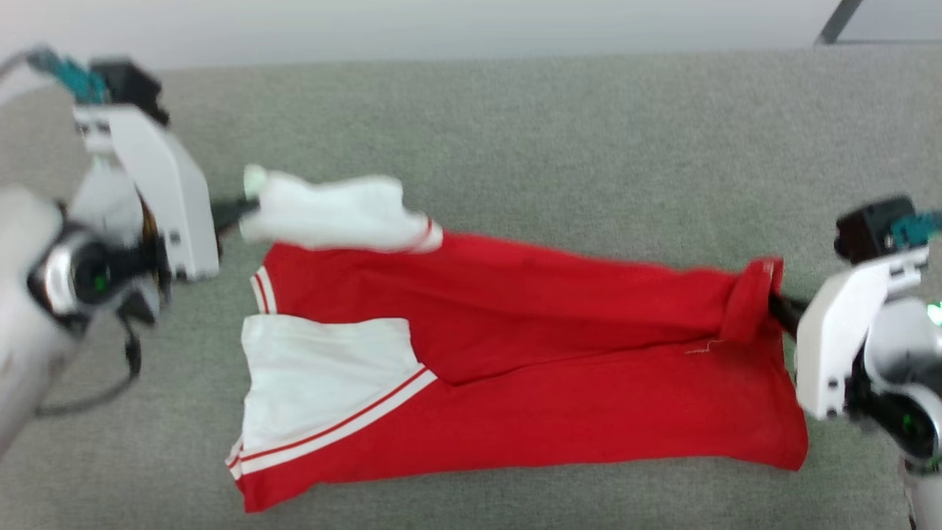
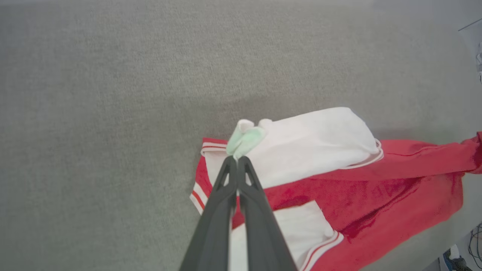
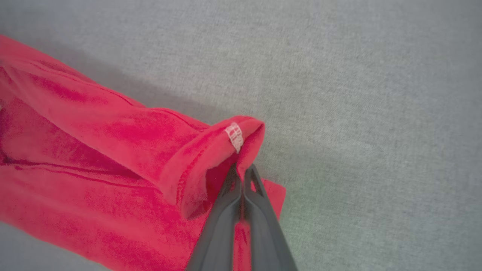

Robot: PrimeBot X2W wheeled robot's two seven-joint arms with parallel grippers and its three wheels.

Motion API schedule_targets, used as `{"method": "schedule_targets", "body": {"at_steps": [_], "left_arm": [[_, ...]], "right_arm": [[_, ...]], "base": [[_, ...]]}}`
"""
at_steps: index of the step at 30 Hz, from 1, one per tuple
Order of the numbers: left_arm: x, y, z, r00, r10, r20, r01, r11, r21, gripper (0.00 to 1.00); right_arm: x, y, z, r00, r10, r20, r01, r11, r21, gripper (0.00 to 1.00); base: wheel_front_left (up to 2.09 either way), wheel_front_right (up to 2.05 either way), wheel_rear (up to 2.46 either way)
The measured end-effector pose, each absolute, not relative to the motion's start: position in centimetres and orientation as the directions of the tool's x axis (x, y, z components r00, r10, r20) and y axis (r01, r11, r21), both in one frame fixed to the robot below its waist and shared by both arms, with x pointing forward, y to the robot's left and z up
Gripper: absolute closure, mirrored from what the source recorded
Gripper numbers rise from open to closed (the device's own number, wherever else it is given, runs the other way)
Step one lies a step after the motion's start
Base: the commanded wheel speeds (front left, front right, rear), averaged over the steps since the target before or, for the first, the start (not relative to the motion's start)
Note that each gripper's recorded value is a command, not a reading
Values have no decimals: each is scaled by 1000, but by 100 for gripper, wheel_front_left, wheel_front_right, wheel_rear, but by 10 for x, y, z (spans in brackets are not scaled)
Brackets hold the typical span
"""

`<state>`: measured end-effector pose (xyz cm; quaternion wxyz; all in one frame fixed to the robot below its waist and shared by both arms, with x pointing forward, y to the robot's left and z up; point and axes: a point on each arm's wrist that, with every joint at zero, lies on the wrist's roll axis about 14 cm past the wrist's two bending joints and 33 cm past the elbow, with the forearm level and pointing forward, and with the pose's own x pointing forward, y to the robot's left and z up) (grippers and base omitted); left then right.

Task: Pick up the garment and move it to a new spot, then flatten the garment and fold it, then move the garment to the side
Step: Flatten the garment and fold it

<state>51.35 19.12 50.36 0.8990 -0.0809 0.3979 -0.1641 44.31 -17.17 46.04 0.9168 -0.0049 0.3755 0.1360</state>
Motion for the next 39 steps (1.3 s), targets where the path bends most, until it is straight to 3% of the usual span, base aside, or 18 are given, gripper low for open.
{"method": "schedule_targets", "body": {"at_steps": [14, 16, 17, 18, 20, 21, 22, 23, 32, 39], "left_arm": [[391, 186, 451, 476, -358, -803, 123, 931, -343, 100], [387, 184, 445, 470, -359, -806, 116, 931, -346, 87], [385, 184, 443, 467, -356, -809, 115, 932, -344, 71], [384, 184, 441, 464, -352, -813, 114, 934, -339, 36], [380, 185, 439, 450, -346, -824, 111, 936, -333, 4], [378, 184, 439, 449, -348, -823, 111, 936, -335, 0], [378, 182, 440, 451, -351, -821, 110, 934, -339, 0], [378, 182, 442, 454, -352, -818, 113, 934, -339, 0], [373, 182, 467, 532, -355, -769, 132, 931, -339, 0], [381, 195, 503, 739, -314, -596, 167, 943, -289, 0]], "right_arm": [[396, -175, 436, 633, 241, -736, -221, 967, 127, 100], [395, -176, 436, 632, 238, -738, -220, 968, 124, 100], [395, -175, 435, 630, 238, -739, -218, 968, 126, 100], [394, -175, 435, 630, 238, -739, -216, 968, 127, 99], [395, -176, 438, 640, 236, -732, -217, 969, 122, 56], [395, -176, 439, 646, 234, -727, -215, 969, 121, 40], [396, -177, 441, 650, 234, -723, -215, 969, 120, 9], [396, -177, 443, 654, 232, -720, -214, 970, 118, 0], [390, -181, 465, 693, 236, -681, -186, 971, 147, 0], [377, -186, 482, 743, 226, -630, -158, 974, 163, 0]], "base": [[0, 0, 0], [0, 0, 0], [0, 0, 0], [0, 0, 0], [0, 0, 0], [0, 0, 0], [0, 0, 0], [0, 0, 0], [0, 0, 0], [0, 0, 0]]}}
